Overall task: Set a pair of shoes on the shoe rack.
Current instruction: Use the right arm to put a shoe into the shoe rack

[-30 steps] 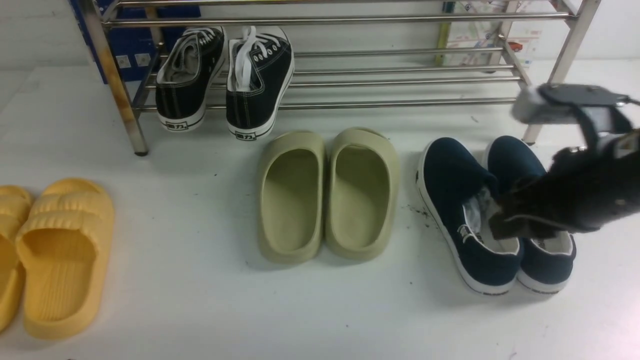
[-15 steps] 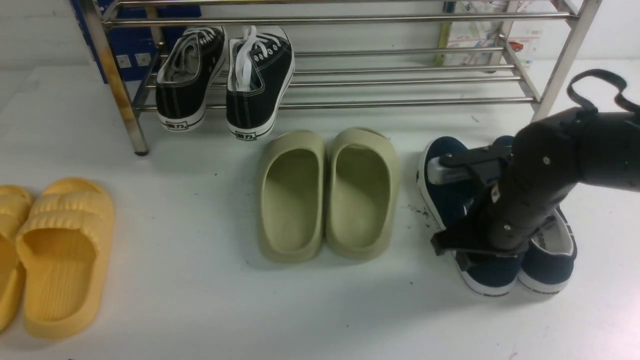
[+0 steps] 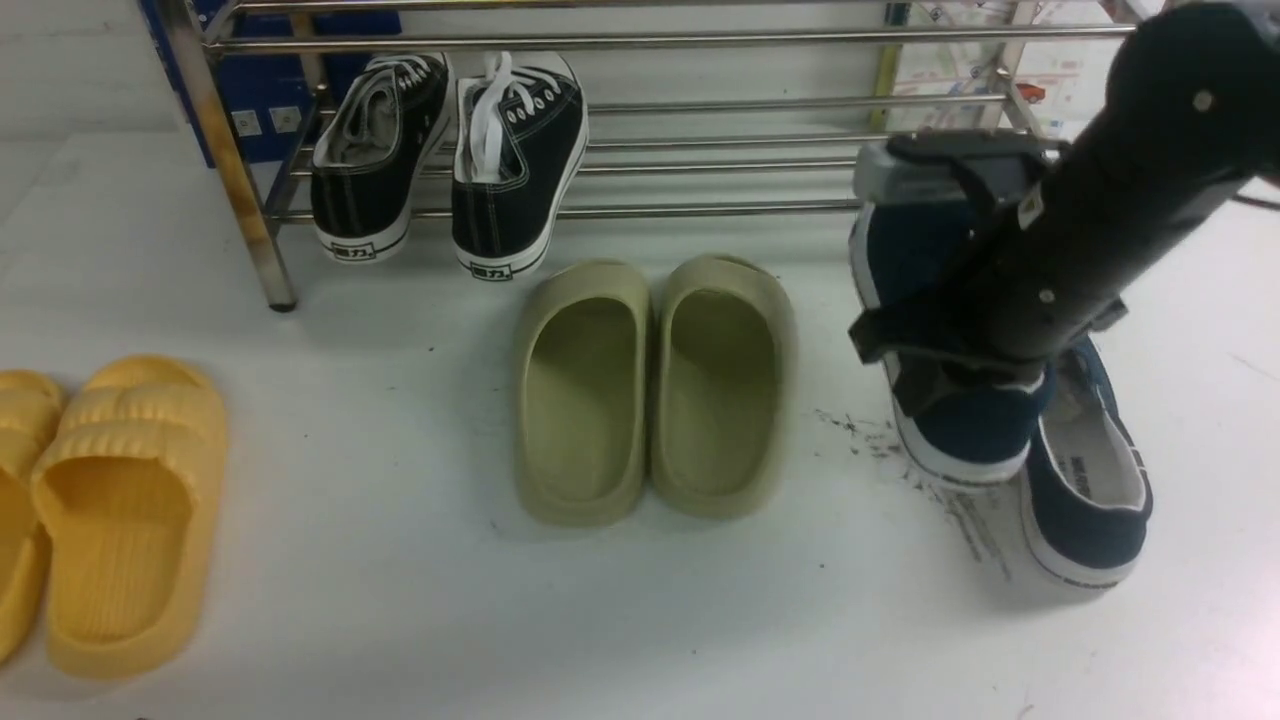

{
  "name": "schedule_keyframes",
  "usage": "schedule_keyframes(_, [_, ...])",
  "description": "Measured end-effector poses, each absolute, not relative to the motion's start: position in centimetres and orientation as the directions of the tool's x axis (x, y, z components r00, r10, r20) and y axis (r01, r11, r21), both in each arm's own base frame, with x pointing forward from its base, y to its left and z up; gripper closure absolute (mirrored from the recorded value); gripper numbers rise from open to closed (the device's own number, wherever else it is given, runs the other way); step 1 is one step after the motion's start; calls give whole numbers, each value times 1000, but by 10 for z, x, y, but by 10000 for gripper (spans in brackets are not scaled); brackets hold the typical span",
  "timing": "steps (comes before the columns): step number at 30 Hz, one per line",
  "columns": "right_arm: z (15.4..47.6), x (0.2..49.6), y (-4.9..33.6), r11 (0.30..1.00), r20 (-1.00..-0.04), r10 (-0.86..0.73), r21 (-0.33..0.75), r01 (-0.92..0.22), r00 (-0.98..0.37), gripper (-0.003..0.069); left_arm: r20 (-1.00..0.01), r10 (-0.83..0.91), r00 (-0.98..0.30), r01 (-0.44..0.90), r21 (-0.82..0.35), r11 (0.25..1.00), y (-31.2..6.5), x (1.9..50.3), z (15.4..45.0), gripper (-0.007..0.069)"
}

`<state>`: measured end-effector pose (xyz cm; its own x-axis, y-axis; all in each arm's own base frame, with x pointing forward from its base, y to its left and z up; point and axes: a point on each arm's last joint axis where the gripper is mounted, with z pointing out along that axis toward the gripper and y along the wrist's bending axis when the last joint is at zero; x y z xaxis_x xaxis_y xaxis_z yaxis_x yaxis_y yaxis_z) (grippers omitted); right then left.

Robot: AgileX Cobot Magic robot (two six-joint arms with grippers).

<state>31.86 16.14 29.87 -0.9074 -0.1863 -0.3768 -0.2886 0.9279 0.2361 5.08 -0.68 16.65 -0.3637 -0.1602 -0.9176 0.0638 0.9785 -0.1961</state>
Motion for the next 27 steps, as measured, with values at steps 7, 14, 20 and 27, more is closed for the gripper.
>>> schedule_keyframes(7, [304, 350, 160, 930, -434, -165, 231, -286, -886, 613, -918, -160, -364, 64, -196, 979, -7, 51, 167, 491])
schedule_keyframes(14, [280, 373, 160, 913, -471, -244, 183, -365, -848, 613, -918, -160, -364, 64, -196, 979, -7, 51, 167, 484])
schedule_keyframes(20, [265, 385, 165, 912, -497, -229, 192, -363, -837, 613, -918, -160, -364, 64, -196, 979, -7, 51, 167, 476])
schedule_keyframes(27, [259, 408, 173, 913, -538, -219, 182, -366, -814, 613, -918, -160, -364, 64, -196, 979, -7, 51, 167, 470])
